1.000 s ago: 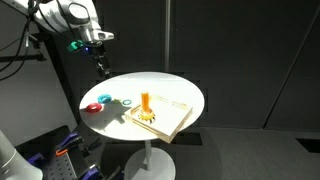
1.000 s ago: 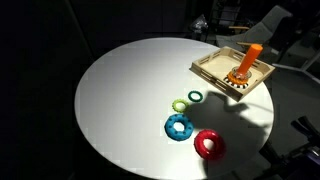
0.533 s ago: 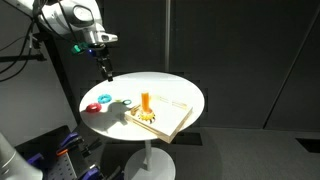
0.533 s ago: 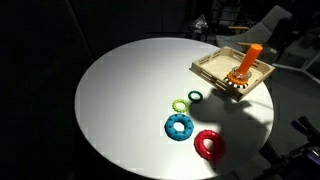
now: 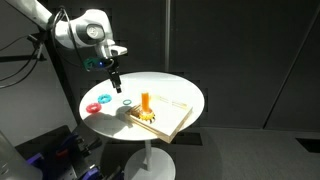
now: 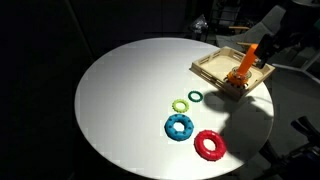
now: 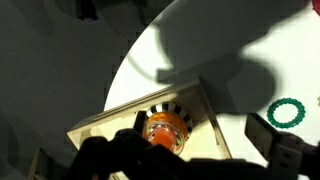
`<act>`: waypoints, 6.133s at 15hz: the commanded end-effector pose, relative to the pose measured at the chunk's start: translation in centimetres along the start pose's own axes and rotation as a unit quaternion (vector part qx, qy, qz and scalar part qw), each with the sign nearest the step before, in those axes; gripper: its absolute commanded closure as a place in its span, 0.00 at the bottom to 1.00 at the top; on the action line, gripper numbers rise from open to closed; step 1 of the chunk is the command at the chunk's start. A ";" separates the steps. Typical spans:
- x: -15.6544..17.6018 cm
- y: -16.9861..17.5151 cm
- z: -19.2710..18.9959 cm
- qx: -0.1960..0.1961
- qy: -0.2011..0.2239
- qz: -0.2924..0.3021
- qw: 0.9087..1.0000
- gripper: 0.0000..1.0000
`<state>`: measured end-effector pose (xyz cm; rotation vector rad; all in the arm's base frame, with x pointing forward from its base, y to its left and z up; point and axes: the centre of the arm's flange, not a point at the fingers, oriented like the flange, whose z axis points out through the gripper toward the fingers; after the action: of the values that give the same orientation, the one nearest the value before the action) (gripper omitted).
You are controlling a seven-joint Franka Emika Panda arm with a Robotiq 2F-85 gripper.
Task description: Put the light green ring around the orange rod
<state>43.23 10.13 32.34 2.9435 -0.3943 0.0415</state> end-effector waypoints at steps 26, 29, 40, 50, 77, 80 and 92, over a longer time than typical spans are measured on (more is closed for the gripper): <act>7.1 -17.6 11.7 -0.003 -0.047 -0.017 0.999 0.00; 8.1 -18.8 12.2 -0.002 -0.042 -0.020 0.999 0.00; 10.5 -21.0 15.0 0.003 -0.041 -0.010 0.999 0.00; 9.5 -22.3 15.0 0.012 -0.044 -0.005 0.999 0.00; 7.5 -20.0 16.1 0.027 -0.036 0.059 0.997 0.00; 7.4 -19.6 15.8 0.025 -0.036 0.061 0.997 0.00; 6.5 -18.5 16.7 0.015 -0.037 0.075 0.996 0.01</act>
<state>55.74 23.63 12.75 2.9557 -0.5904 -0.0502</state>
